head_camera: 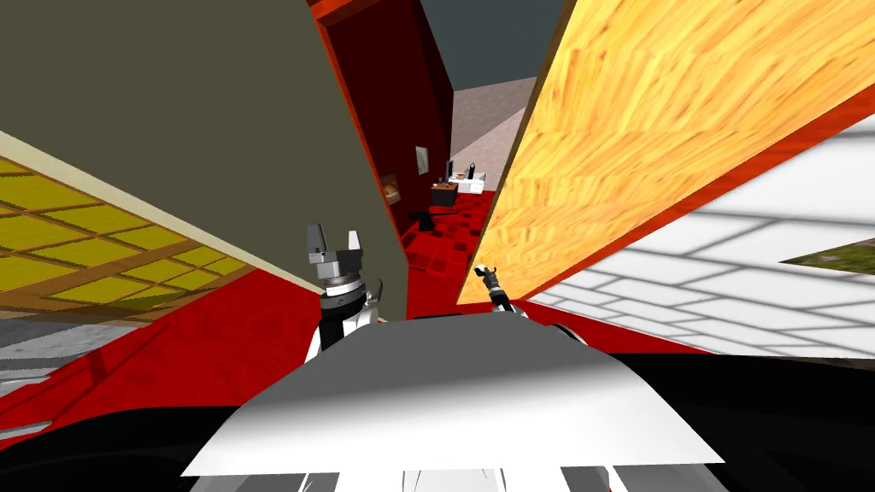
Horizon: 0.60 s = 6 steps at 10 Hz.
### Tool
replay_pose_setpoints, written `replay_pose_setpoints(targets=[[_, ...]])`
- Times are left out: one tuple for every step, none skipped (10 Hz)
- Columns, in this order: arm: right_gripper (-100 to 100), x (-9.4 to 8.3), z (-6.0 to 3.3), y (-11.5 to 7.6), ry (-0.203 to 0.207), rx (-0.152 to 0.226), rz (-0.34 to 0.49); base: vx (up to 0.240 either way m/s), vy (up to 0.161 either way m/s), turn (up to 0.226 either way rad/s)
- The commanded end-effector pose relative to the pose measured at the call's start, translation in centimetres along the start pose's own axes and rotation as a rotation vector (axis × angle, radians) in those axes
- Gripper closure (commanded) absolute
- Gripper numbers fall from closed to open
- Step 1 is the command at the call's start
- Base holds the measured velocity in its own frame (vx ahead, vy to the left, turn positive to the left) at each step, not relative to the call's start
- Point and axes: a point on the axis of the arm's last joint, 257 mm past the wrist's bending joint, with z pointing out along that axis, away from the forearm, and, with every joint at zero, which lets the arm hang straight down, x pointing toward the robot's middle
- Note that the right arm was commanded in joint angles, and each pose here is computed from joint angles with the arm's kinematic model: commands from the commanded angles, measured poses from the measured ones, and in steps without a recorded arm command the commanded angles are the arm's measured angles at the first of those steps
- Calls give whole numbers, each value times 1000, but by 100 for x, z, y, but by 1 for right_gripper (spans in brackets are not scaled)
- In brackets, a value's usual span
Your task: Pull the door open
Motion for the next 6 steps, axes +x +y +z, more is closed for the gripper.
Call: replay_pose_setpoints(targets=[[100, -178, -134, 4, -6, 2, -1, -79, 9, 172], [100, -306, -235, 6, -5, 4, 0, -115, 11, 202], [100, -306, -235, 6, -5, 4, 0, -102, 11, 91], [100, -417, -325, 11, -2, 7, 1, -88, 18, 131], [100, -504, -397, 18, 0, 9, 2, -106, 42, 196], [100, -565, -449, 23, 2, 11, 3, -97, 46, 138]])
